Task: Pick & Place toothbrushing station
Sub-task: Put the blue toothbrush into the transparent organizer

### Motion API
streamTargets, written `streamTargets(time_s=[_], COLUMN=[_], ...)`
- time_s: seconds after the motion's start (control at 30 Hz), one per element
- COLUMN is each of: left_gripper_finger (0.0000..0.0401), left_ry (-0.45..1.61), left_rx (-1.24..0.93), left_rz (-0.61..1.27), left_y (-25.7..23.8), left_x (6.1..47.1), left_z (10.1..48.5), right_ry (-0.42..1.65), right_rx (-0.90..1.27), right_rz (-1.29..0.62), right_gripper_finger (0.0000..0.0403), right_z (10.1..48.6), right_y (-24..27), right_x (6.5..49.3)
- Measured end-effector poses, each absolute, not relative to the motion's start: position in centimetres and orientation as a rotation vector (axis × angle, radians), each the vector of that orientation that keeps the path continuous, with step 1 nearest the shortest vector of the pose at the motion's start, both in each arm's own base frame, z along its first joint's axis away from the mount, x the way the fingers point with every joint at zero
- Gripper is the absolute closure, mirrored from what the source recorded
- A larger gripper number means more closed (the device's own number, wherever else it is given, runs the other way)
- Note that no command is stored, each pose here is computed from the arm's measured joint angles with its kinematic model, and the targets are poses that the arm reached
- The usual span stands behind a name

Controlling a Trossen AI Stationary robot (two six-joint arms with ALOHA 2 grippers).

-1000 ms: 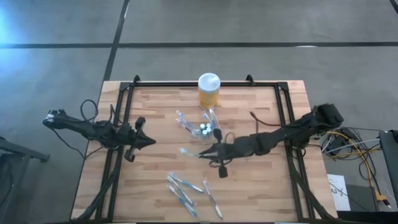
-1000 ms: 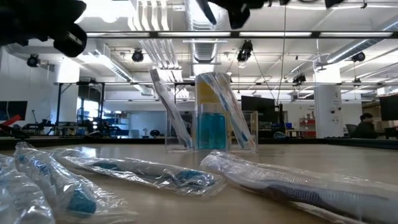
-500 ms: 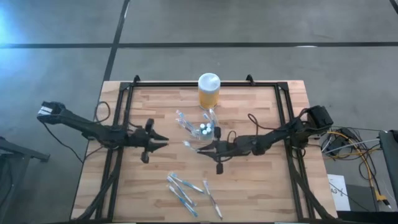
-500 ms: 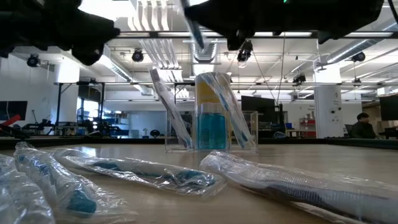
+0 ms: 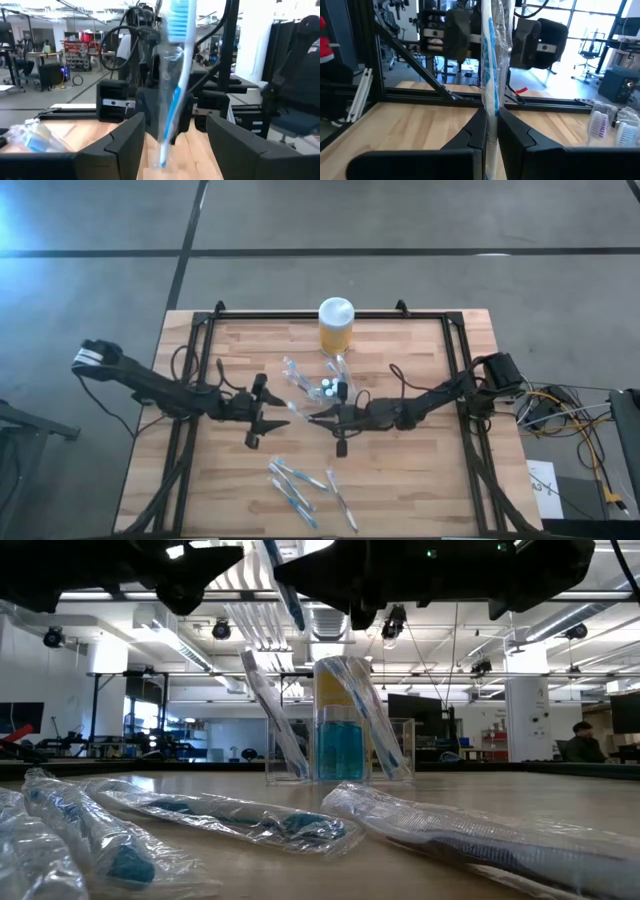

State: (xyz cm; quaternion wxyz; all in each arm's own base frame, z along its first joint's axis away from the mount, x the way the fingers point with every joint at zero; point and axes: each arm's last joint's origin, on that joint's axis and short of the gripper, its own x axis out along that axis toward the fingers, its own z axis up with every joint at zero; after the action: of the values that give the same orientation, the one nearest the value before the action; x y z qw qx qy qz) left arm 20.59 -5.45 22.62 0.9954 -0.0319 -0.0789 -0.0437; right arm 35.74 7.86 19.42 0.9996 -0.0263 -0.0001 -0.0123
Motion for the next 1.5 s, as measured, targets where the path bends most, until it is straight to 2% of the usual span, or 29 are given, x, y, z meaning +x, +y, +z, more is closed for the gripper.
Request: streamTargets(time_s=[0.57, 0.67, 1.07, 1.27, 1.5], left_gripper_finger=[0.019, 0.0214, 0.0371, 0.0376, 0.0376], left_ry=[-0.136, -0.136, -0.163, -0.157, -0.123], left_rx=[-0.033, -0.031, -0.026, -0.024, -0.006], left_rz=[-0.02, -0.02, -0.082, -0.101, -0.112], left_y=[-6.5, -6.6, -6.7, -6.8, -6.6], left_x=[25.2, 25.2, 25.0, 25.0, 24.0], left_z=[23.8, 23.8, 24.0, 24.0, 24.5], right_ry=[0.001, 0.002, -0.015, -0.004, 0.012], right_rx=[-0.054, -0.056, -0.043, -0.033, -0.039], right_rz=[-0.026, -0.026, -0.021, 0.021, 0.027], right_gripper_finger=[0.0374, 0.0374, 0.0374, 0.0364, 0.0291], right_z=[19.4, 19.4, 19.6, 19.4, 19.4], right_y=[7.9, 7.9, 7.9, 8.0, 8.0], right_x=[35.7, 35.7, 35.7, 35.7, 35.6])
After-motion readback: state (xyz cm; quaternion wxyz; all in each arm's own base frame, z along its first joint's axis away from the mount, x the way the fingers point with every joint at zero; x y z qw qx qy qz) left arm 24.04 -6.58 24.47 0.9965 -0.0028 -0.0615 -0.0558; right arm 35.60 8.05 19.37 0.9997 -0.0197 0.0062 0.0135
